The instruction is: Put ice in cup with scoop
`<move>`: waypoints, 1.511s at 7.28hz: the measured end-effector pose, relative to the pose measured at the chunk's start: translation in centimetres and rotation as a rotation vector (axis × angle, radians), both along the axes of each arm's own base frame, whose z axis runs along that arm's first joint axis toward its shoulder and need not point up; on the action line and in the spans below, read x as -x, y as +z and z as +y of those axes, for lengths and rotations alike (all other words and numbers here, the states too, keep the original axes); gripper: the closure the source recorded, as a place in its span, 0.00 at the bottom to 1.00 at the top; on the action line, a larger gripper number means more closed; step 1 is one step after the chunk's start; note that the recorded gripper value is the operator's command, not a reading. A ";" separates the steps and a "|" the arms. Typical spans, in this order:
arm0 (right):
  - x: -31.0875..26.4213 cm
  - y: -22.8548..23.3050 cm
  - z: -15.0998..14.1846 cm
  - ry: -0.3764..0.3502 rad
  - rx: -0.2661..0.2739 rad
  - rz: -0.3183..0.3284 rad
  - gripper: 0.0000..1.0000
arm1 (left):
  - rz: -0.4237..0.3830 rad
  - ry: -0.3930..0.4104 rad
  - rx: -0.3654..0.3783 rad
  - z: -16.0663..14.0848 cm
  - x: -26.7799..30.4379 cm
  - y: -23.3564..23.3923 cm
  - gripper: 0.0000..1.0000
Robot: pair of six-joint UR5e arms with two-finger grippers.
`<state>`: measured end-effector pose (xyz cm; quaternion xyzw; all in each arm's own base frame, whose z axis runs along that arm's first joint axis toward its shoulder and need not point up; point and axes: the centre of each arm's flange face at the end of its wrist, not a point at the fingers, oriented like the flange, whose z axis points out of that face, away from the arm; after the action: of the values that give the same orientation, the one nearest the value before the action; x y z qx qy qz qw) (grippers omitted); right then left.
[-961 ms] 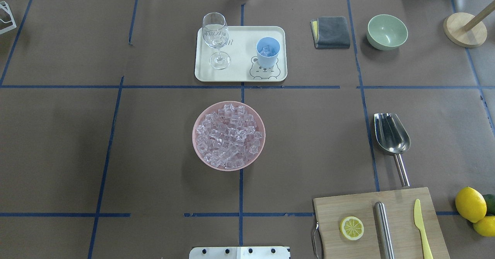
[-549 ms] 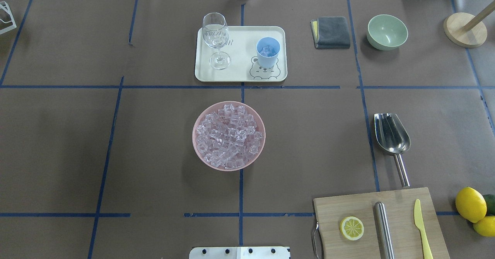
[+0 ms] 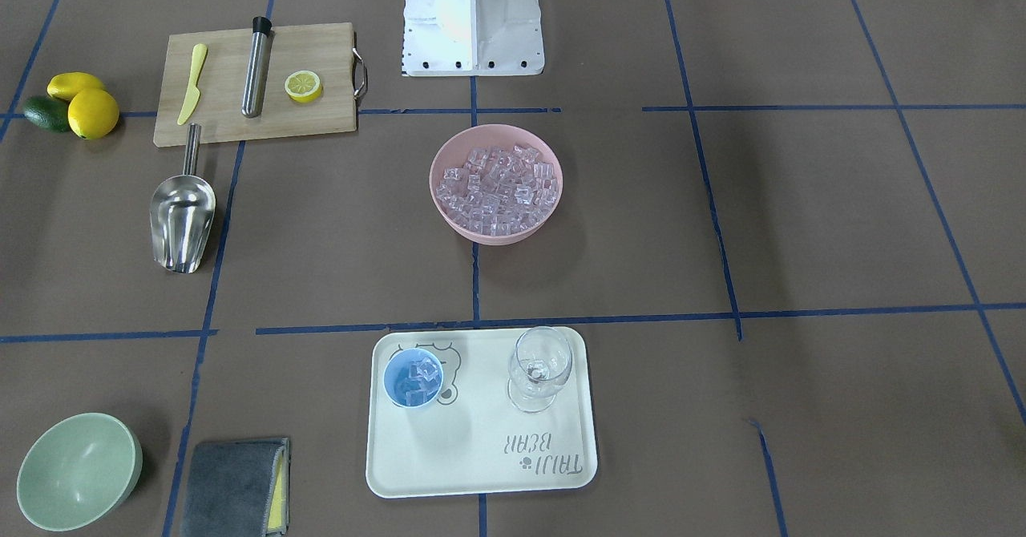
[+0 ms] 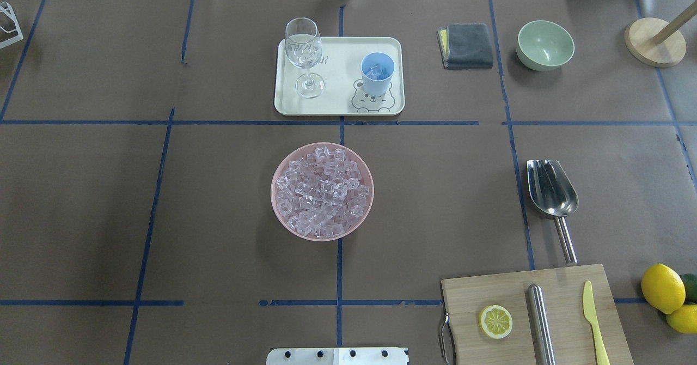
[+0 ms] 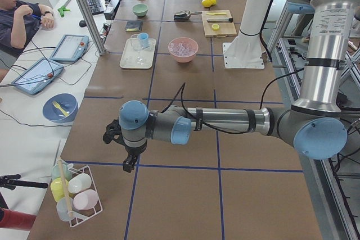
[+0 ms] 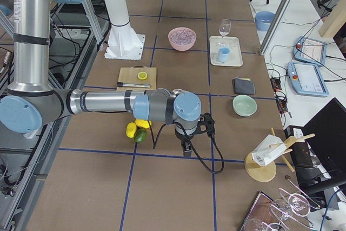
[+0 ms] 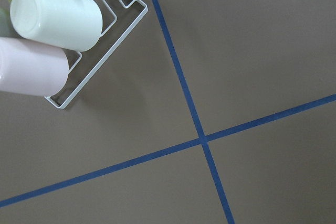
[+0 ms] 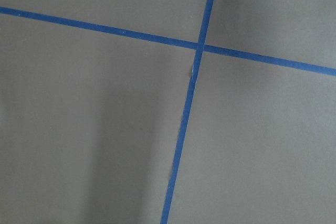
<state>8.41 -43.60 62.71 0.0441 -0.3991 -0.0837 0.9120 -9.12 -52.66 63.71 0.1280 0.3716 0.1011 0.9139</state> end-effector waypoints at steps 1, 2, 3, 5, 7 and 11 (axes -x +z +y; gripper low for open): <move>0.0 0.1 0.0 0.000 0.001 -0.001 0.00 | 0.032 -0.005 0.016 1.1 -0.1 0.7 0.00; 0.0 0.2 0.1 0.000 0.005 -0.002 0.00 | 0.048 -0.009 0.026 2.0 -0.2 1.2 0.00; 0.0 0.2 0.1 0.001 0.007 -0.003 0.00 | 0.054 -0.013 0.036 2.5 -0.2 1.5 0.00; 0.0 0.5 0.3 0.004 0.015 -0.003 0.00 | 0.057 -0.042 0.066 2.5 -0.2 1.3 0.00; 0.0 0.6 0.5 0.005 0.019 -0.003 0.00 | 0.055 -0.058 0.091 1.7 -0.3 0.2 0.00; 0.0 0.4 0.4 0.004 0.013 -0.003 0.00 | 0.034 -0.060 0.090 1.3 -0.1 -0.8 0.00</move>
<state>8.39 -43.17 63.08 0.0391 -0.4008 -0.0792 0.9119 -9.04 -51.39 62.89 0.0995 0.3874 0.0544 0.9149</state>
